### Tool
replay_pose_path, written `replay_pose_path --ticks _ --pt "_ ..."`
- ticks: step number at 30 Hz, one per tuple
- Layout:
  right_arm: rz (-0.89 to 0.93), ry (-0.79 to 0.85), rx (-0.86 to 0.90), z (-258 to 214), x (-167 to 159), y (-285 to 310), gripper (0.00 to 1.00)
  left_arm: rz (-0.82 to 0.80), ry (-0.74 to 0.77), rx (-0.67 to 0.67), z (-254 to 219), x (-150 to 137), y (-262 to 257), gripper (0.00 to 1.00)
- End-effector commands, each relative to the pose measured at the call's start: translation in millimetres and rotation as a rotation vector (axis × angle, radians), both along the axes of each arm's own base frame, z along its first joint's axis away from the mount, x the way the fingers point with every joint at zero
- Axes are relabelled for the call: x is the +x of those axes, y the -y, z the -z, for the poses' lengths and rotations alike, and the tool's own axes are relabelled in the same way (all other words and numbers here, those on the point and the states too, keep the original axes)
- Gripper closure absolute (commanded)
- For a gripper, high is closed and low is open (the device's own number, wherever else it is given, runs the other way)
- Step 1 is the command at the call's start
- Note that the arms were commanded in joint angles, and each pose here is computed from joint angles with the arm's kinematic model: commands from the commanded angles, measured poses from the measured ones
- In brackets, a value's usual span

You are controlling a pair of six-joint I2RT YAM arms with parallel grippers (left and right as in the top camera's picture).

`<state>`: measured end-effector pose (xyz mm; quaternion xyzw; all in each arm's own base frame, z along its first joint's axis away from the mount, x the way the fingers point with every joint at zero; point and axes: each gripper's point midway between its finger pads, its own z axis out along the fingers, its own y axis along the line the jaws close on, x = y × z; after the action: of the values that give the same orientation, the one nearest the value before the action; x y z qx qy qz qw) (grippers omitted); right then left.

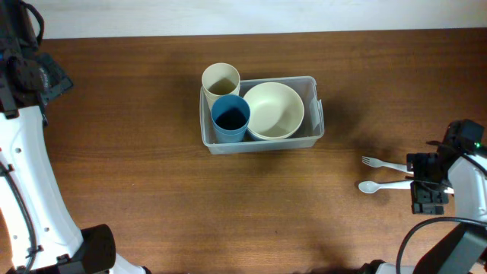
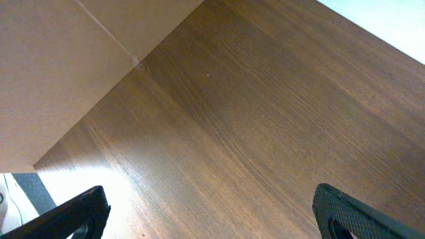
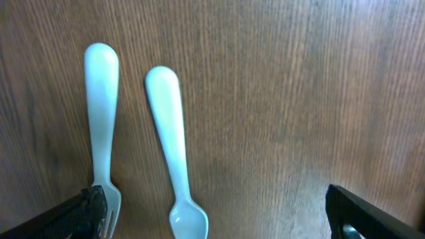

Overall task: Pack container
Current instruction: 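Lower the right gripper over the white spoon's handle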

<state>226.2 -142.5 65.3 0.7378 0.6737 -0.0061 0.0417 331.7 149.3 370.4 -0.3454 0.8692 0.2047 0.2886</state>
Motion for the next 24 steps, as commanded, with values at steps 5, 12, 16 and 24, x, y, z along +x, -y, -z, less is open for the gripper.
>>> replay_pose_path --ticks 5,12,16,24 --pt "-0.034 0.008 -0.006 11.4 4.9 -0.1 0.01 -0.014 0.001 -0.01 2.8 1.5 -1.1 0.0" --pt "-0.033 -0.046 0.048 30.0 -0.3 -6.7 0.01 -0.014 0.001 -0.01 2.8 1.5 -1.1 0.0" --pt "0.006 -0.069 0.073 37.8 -2.2 -9.5 0.01 -0.015 0.002 -0.011 2.8 1.5 -1.1 0.0" --pt "-0.027 -0.04 0.051 41.1 7.2 -3.3 0.01 -0.015 0.002 -0.01 2.8 1.4 -1.2 0.0"
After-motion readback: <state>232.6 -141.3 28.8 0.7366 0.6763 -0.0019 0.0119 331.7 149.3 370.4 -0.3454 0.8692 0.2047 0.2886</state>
